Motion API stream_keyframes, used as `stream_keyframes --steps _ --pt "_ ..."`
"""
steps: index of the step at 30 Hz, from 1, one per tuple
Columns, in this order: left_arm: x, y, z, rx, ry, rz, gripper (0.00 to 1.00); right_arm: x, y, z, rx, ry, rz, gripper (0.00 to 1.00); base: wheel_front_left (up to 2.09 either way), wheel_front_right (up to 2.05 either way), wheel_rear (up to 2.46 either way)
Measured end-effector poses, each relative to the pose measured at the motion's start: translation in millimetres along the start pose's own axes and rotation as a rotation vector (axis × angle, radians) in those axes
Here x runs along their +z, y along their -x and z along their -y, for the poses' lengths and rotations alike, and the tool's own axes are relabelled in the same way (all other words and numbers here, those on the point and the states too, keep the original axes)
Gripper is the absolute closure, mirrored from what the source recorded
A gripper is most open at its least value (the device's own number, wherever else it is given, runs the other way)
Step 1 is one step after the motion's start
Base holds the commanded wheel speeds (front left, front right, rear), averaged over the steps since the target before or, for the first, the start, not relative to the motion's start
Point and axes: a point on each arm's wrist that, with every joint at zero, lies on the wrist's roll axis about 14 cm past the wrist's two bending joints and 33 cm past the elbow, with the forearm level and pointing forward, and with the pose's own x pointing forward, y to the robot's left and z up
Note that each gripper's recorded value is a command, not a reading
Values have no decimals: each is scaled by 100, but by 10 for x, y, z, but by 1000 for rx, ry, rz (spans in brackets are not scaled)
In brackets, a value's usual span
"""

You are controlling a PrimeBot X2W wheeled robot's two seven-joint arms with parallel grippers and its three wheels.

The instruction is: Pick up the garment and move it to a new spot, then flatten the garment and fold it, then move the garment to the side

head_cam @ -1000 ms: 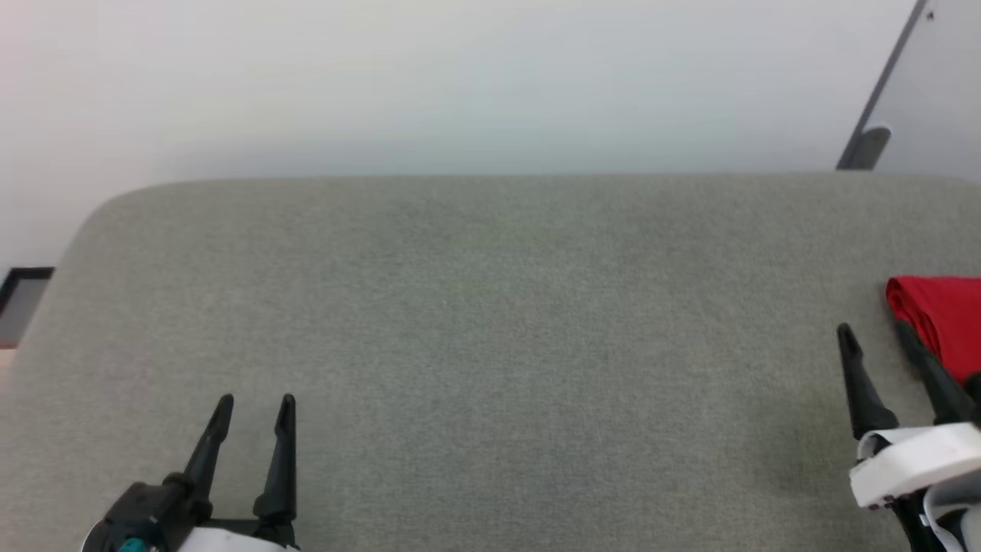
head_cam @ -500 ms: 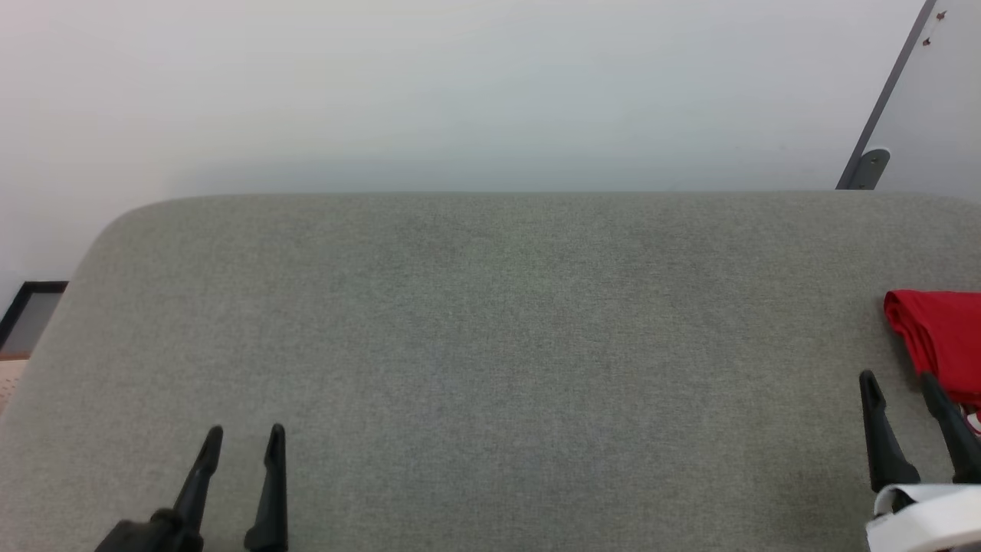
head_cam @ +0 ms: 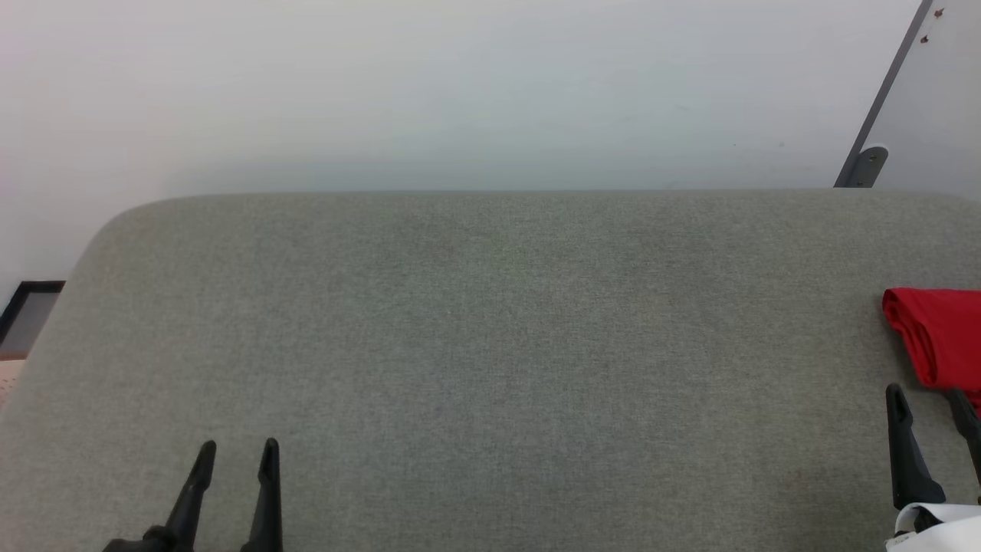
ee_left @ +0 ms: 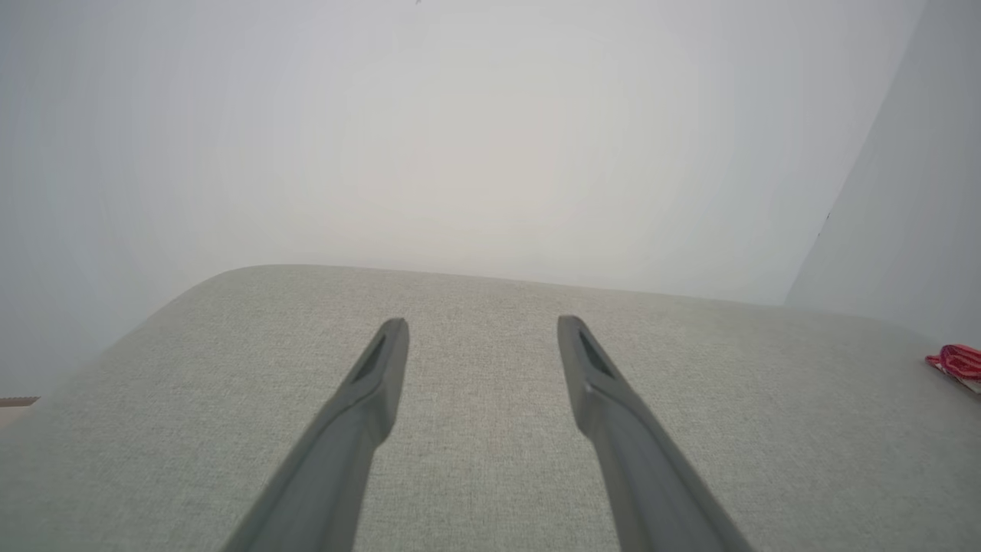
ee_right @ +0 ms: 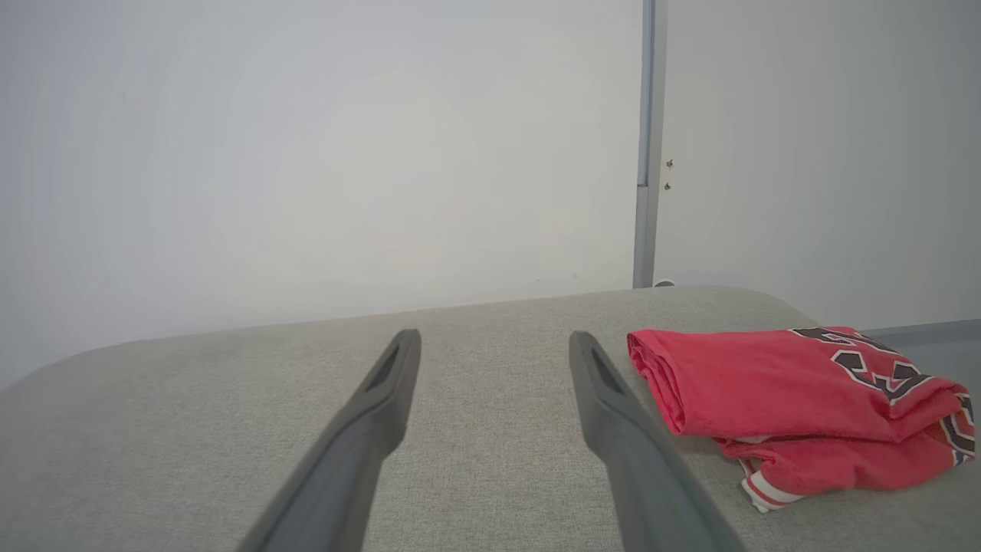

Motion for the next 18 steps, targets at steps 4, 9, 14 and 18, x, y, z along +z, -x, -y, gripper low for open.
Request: stream_keyframes --steps 4,9,14,18 --pt "5 -11 -8 -3 -6 0 0 0 -7 -25 3 2 0 0 0 0 0" --pt "30 -22 -8 -5 -7 8 0 -20 -17 -54 9 -4 -4 0 0 0 0" --pt "32 -19 -18 -2 -8 8 0 -34 -23 -71 13 -6 -8 0 0 0 0" --pt "26 -17 -25 1 -5 7 0 -45 -24 -92 19 -8 -11 0 0 0 0"
